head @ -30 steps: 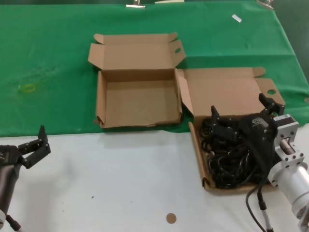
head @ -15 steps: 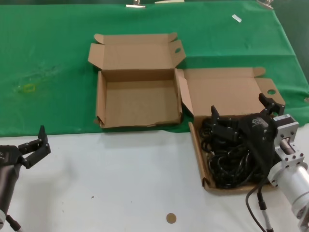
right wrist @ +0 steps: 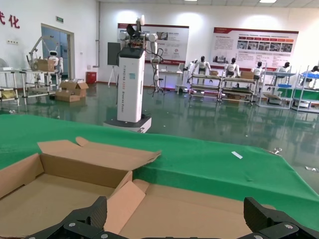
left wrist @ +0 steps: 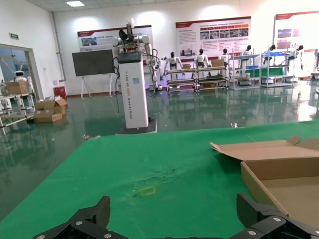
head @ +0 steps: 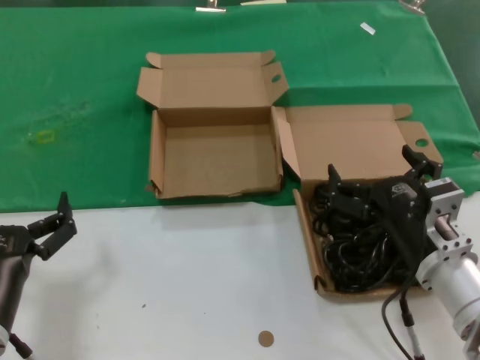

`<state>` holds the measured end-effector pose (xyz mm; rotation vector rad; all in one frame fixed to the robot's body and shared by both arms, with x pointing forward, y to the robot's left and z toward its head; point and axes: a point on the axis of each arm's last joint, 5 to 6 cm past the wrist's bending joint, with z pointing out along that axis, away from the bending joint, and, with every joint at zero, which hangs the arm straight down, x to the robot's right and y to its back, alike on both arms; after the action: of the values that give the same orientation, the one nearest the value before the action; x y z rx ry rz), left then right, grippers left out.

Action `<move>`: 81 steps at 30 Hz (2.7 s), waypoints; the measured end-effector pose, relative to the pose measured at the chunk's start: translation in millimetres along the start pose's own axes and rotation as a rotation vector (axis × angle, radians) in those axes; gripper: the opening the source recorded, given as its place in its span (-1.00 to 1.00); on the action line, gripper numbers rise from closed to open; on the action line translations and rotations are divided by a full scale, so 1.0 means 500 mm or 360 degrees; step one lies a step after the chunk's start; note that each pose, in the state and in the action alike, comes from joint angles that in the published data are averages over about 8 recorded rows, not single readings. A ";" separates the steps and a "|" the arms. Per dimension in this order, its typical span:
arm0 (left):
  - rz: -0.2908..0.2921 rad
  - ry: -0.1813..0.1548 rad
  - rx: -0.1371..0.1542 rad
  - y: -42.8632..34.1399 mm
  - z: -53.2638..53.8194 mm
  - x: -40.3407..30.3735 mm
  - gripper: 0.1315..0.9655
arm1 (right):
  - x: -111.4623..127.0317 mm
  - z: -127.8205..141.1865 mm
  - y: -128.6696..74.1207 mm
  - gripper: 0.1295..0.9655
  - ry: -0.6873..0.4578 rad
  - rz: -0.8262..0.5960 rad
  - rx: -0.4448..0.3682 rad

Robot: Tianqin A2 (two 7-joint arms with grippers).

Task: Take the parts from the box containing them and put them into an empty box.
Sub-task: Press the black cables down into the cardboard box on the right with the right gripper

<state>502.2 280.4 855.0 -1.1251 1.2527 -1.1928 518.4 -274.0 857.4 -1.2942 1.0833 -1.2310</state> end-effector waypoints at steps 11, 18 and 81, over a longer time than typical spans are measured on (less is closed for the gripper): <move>0.0000 0.0000 0.0000 0.000 0.000 0.000 0.55 | 0.001 0.003 -0.003 1.00 0.0002 -0.0013 0.0000; 0.0000 0.0000 0.0000 0.000 0.000 0.000 0.19 | 0.014 0.006 -0.010 1.00 -0.0004 -0.0046 -0.0009; 0.0000 0.0000 0.0000 0.000 0.000 0.000 -0.97 | 0.320 0.048 -0.262 1.00 -0.1485 -0.1487 -0.0593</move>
<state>502.2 280.4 855.0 -1.1251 1.2527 -1.1928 550.9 -418.6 1003.6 -2.4627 -0.0347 -0.8166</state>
